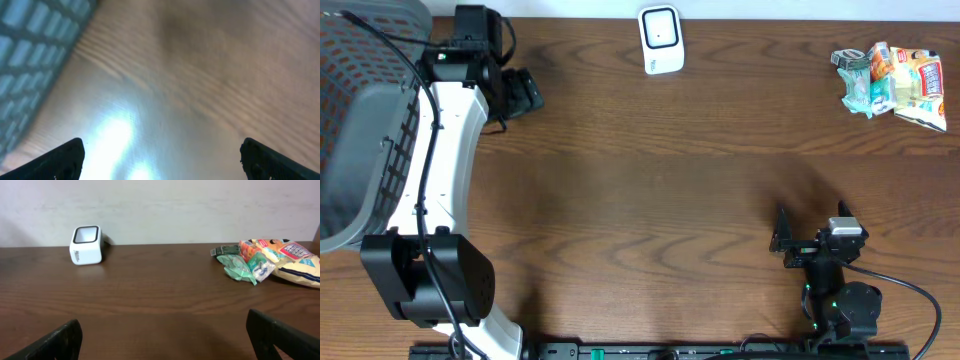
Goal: Scan the item barcode
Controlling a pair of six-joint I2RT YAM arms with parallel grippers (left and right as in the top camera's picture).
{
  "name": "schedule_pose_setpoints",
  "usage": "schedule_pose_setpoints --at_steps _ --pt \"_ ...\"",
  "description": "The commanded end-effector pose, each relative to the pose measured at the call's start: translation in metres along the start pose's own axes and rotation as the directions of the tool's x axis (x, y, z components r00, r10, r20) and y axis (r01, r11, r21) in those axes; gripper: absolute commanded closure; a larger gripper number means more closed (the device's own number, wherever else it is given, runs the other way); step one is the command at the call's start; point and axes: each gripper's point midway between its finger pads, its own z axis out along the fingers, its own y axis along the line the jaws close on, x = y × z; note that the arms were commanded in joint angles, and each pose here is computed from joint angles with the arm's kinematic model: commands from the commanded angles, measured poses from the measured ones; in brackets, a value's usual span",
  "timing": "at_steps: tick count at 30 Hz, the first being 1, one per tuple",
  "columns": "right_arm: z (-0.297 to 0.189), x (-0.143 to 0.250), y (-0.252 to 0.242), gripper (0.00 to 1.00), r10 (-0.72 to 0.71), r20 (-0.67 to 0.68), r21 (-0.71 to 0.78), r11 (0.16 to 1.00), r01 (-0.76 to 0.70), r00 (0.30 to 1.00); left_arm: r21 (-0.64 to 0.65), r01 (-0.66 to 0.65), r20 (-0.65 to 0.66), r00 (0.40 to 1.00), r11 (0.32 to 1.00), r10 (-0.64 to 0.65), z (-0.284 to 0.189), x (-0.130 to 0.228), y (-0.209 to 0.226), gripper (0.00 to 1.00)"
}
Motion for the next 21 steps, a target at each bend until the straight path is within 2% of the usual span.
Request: schedule_pose_setpoints --at_steps 1,6,11,16,18,21 --pt "0.0 0.001 -0.004 0.01 0.015 0.002 0.016 1.0 -0.015 1.0 0.042 -0.01 -0.034 0.999 0.999 0.012 0.002 0.006 -0.007 0.02" --pt "0.0 0.001 -0.004 0.01 0.015 0.002 0.016 1.0 -0.015 1.0 0.059 -0.026 -0.044 0.999 0.998 0.029 -0.001 0.012 -0.011 0.02" --pt "0.0 0.001 -0.004 0.01 0.015 0.002 0.016 1.0 -0.015 1.0 0.074 -0.14 -0.042 0.989 0.987 0.143 0.001 0.031 -0.017 0.02" --pt "0.0 0.001 -0.004 0.01 0.015 0.002 0.016 1.0 -0.015 1.0 0.232 -0.403 0.15 0.914 0.885 0.377 -0.015 0.04 -0.05 0.02" --pt "0.0 0.001 -0.004 0.01 0.015 0.002 0.016 1.0 -0.015 1.0 0.247 -0.458 0.233 0.883 0.854 0.406 -0.025 0.047 -0.051 0.02" --pt "0.0 0.001 -0.004 0.01 0.015 0.002 0.016 1.0 -0.015 1.0 0.244 -0.475 0.304 0.865 0.845 0.399 -0.037 0.066 -0.039 0.02"
